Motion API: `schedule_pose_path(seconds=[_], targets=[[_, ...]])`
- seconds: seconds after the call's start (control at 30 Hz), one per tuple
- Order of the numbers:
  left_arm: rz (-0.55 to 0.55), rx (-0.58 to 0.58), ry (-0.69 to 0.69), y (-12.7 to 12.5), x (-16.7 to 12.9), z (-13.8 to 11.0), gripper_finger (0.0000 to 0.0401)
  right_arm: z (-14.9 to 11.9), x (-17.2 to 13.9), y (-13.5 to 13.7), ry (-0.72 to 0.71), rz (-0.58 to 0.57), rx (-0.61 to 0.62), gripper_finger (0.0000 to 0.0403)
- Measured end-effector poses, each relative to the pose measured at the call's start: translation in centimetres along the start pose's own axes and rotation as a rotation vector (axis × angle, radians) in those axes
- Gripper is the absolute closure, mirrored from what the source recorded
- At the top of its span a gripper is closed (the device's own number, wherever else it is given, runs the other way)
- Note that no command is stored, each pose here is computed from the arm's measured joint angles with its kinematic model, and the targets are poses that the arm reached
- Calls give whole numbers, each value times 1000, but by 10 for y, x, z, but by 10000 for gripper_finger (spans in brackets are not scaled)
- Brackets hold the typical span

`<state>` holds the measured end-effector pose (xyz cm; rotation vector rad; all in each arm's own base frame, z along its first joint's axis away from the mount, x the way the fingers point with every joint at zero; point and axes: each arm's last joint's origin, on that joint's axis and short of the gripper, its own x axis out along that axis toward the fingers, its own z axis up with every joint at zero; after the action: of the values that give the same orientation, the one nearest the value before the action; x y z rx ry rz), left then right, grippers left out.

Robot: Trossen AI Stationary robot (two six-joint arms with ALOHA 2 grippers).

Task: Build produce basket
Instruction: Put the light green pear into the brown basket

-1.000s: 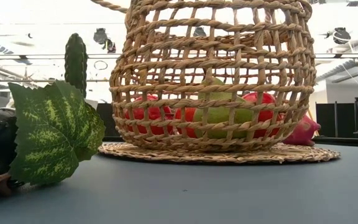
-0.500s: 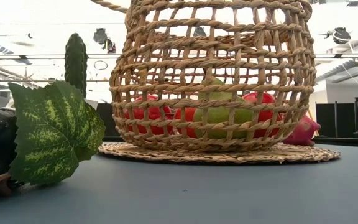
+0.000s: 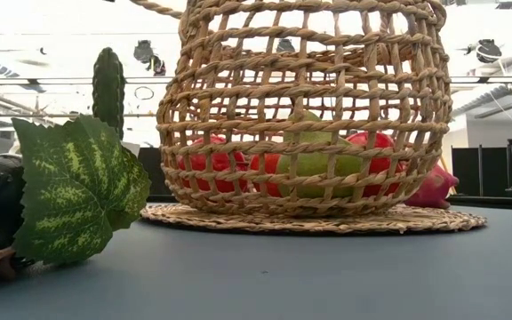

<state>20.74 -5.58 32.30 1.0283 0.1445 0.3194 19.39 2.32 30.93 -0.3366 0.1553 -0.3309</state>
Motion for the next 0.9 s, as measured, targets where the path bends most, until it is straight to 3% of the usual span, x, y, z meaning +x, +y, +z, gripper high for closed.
schedule_pose_path(seconds=[0.37, 0.9], targets=[[0, 332, 1, 0, 0, 0, 190, 0, 0, 0, 1, 0, -1, 403], [0, 336, 1, 0, 0, 0, 189, -1, 0, 0, 4, 2, -29, 403]])
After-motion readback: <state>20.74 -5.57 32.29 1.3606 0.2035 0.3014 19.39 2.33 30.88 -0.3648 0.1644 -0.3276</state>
